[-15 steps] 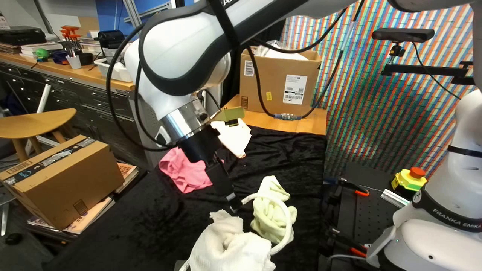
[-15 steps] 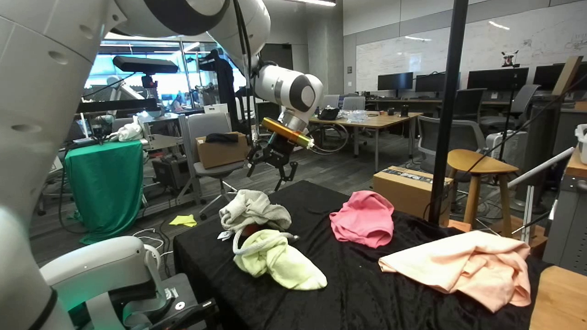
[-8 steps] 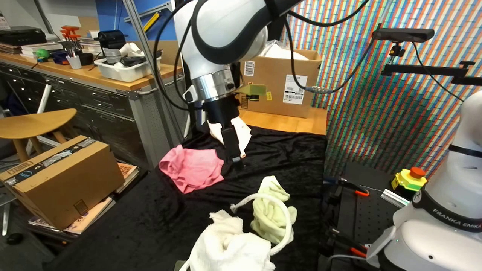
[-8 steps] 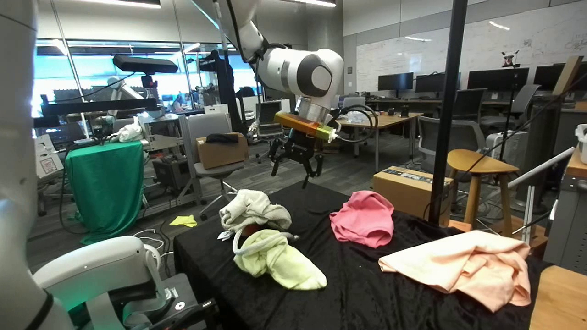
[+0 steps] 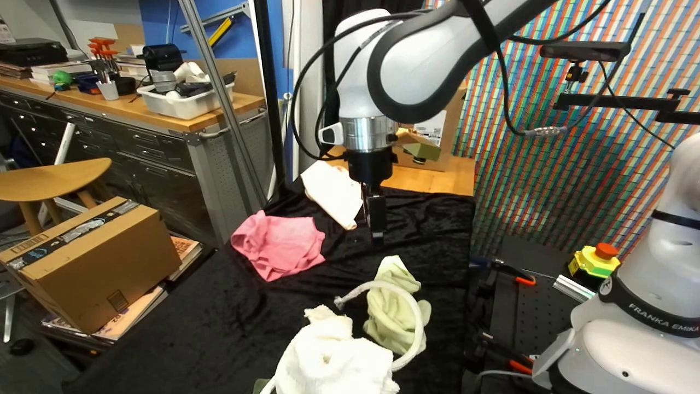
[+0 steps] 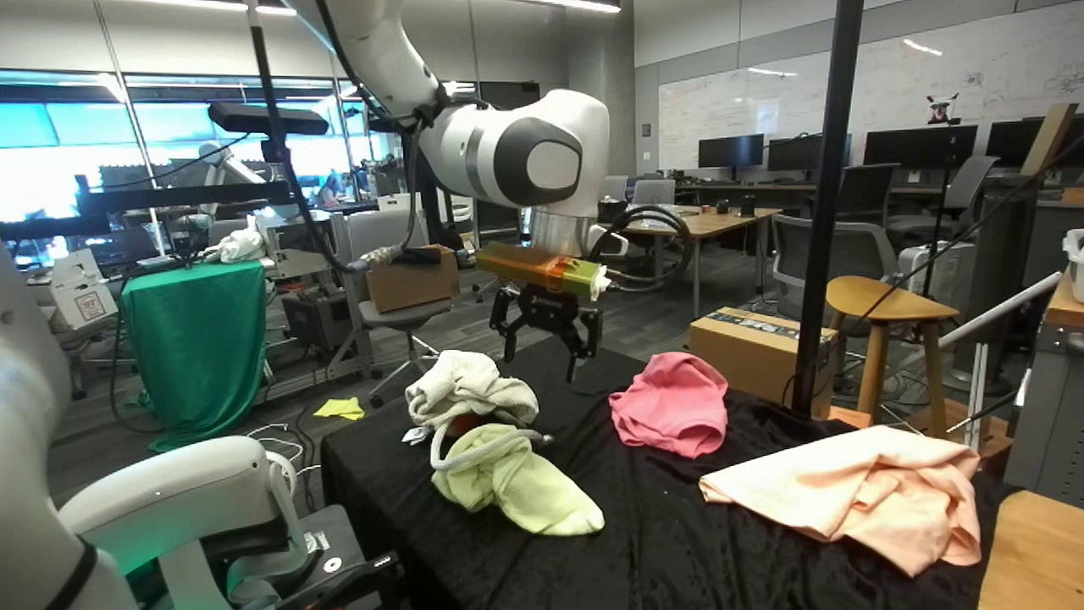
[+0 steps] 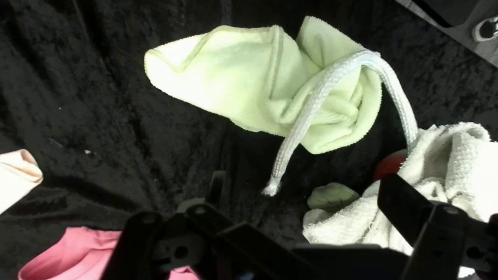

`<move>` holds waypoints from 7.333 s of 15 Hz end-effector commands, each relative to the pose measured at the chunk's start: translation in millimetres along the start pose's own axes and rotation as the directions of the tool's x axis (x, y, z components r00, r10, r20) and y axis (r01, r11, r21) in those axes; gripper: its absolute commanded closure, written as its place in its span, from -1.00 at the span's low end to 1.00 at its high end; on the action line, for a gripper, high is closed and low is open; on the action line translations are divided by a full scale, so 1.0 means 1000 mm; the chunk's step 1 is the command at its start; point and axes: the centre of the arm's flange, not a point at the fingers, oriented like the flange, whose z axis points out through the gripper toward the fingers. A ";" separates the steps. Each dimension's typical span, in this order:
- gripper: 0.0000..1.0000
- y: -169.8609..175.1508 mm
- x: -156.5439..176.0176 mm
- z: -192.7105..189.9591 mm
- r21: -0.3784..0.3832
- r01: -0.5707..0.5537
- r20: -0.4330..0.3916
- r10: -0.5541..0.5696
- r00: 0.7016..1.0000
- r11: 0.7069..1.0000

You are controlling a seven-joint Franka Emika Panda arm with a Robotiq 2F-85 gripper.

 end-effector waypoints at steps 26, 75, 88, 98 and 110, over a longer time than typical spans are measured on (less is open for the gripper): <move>-1.00 -0.070 -0.069 0.110 -0.209 -0.247 -0.279 0.184 0.943 0.946; 0.86 -0.146 0.021 0.075 -0.085 0.078 -0.309 -0.101 0.946 0.993; -0.92 -0.097 0.029 0.084 -0.069 -0.030 -0.234 0.013 0.972 0.997; -1.00 -0.083 0.029 0.033 -0.111 -0.088 -0.335 0.046 0.941 0.990; -1.00 0.033 0.115 -0.065 -0.152 -0.211 -0.256 0.168 0.952 0.966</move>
